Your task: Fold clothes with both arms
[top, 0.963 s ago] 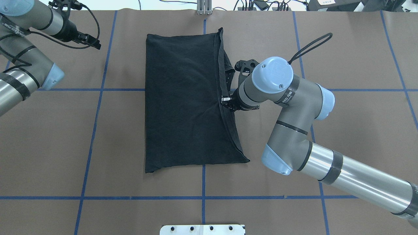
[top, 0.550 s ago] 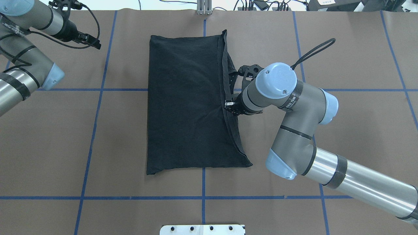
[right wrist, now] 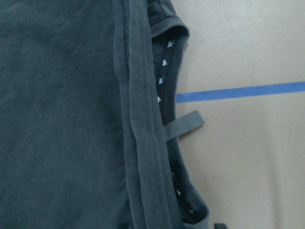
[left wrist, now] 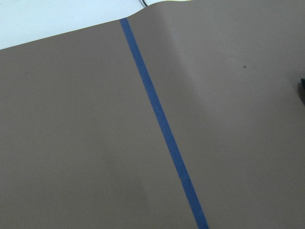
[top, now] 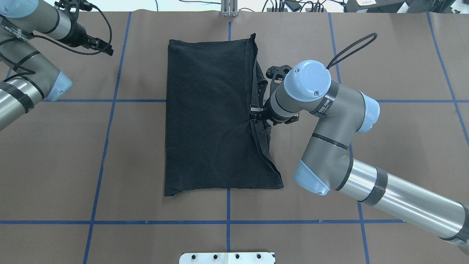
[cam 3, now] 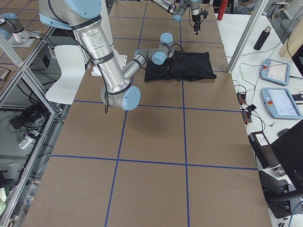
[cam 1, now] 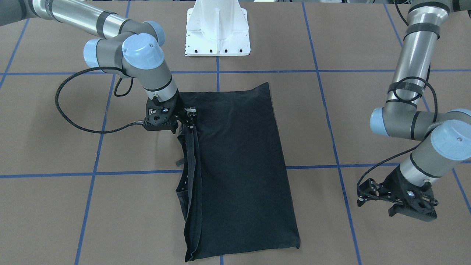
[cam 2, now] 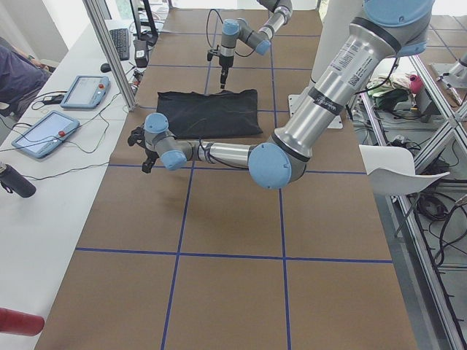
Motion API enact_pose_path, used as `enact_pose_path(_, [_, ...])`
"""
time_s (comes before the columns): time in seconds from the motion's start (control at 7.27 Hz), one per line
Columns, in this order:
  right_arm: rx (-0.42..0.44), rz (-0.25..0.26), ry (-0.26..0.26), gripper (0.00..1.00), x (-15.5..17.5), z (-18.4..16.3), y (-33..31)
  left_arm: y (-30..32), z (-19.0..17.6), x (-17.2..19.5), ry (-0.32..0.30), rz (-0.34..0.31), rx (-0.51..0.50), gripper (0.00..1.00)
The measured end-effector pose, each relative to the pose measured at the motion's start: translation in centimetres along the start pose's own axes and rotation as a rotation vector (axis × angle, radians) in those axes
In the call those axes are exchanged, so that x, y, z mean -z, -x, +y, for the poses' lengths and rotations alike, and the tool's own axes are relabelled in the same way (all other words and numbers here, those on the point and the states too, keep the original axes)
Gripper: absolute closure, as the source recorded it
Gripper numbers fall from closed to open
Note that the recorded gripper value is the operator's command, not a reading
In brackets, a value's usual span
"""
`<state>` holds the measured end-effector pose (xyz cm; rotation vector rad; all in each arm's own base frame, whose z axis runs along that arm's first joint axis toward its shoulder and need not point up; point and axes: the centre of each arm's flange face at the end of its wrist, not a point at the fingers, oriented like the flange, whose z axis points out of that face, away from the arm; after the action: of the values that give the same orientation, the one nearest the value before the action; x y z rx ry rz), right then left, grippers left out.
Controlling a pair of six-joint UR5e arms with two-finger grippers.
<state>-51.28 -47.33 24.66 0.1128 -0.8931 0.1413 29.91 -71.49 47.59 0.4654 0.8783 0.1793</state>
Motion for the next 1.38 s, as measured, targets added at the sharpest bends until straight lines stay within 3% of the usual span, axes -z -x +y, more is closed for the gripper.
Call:
enact_pose_path(0.28, [0.050,0.093,-0.009,0.00,-0.8,2.2,3.6,0.2,0.2,-0.1,0.003,-0.001,0.002,0.00])
enact_pose_path(0.96, [0.296,0.408,-0.024,0.00,-4.1,6.6,7.7,0.3,0.3,-0.2,0.005,-0.003,0.003,0.00])
enact_pose_path(1.38, [0.368,0.482,-0.028,0.00,-6.0,7.4,7.0,0.5,0.6,-0.3,0.008,-0.003,0.003,0.00])
